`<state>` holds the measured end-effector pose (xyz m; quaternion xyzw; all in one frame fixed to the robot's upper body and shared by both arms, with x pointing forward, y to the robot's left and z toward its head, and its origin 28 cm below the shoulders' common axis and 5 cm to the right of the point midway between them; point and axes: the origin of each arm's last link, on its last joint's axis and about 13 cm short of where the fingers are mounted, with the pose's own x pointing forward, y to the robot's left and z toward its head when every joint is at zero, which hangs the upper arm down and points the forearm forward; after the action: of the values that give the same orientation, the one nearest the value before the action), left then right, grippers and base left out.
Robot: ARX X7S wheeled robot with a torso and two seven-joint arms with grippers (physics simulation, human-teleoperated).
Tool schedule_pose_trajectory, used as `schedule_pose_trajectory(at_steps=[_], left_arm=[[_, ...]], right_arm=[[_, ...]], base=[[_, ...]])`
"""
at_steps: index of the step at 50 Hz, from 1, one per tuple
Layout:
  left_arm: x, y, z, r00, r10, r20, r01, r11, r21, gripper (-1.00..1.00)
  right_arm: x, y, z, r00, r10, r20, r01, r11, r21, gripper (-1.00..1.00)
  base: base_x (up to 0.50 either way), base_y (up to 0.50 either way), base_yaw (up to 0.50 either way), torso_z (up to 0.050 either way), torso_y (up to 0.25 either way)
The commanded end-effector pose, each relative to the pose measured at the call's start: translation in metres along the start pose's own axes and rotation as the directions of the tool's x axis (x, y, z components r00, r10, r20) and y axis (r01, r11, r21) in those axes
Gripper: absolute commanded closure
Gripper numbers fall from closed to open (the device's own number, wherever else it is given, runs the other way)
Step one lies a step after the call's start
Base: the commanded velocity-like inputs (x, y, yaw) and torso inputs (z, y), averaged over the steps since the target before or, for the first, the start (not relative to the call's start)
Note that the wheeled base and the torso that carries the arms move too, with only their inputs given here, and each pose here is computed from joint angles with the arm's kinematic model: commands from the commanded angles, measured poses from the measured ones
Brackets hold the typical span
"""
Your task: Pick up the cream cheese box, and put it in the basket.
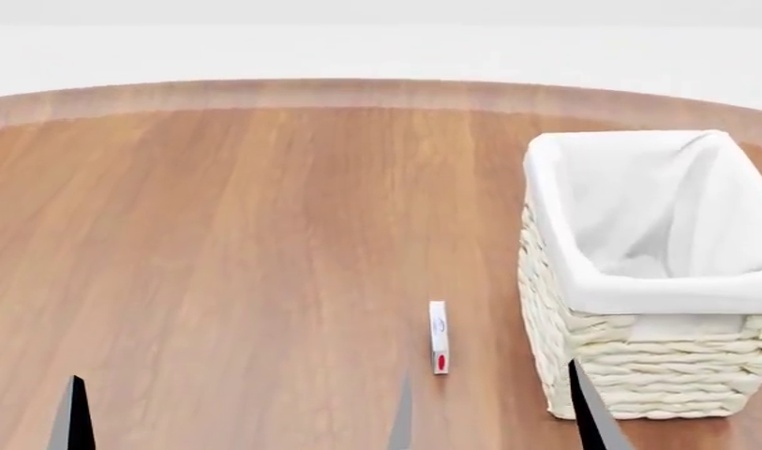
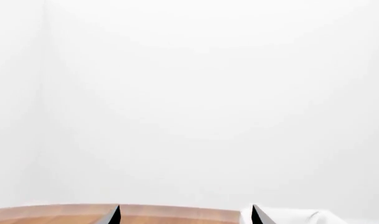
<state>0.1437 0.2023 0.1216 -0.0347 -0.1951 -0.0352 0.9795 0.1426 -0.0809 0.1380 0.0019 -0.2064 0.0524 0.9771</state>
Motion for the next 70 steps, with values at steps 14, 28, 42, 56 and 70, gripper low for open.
schedule_pose_trajectory(at_steps=[14,28,42,56,70], left_arm=[[0.000,0.000,0.000,1.000,-0.001,-0.001,0.001,1.000,0.000,-1.00],[0.000,0.000,0.000,1.000,-0.001,-0.002,0.001,1.000,0.000,-1.00],[-0.001,-0.002,-0.001,1.000,-0.001,-0.002,0.001,1.000,0.005,-1.00],[0.000,-0.002,-0.001,1.000,0.007,-0.002,-0.007,1.000,0.013,-1.00],[0.000,-0.001,0.001,1.000,0.014,-0.004,-0.014,1.000,0.023,-1.00]], right_arm=[[0.000,0.000,0.000,1.000,0.001,0.002,-0.001,1.000,0.001,-1.00],[0.000,0.000,0.000,1.000,-0.002,0.000,0.002,1.000,0.000,-1.00],[0.014,-0.006,0.007,0.996,-0.090,-0.005,0.089,0.995,-0.054,-1.00],[0.102,-0.022,0.051,0.992,-0.124,0.036,0.127,0.989,-0.076,-1.00],[0.221,-0.023,0.024,0.981,-0.155,-0.115,0.127,0.967,-0.221,-1.00]], base=[[0.34,0.00,0.00,0.000,0.001],[0.34,0.00,0.00,0.000,0.001],[0.10,0.00,0.00,0.000,0.000],[0.00,0.00,0.00,0.000,0.000],[0.00,0.00,0.00,0.000,0.000]])
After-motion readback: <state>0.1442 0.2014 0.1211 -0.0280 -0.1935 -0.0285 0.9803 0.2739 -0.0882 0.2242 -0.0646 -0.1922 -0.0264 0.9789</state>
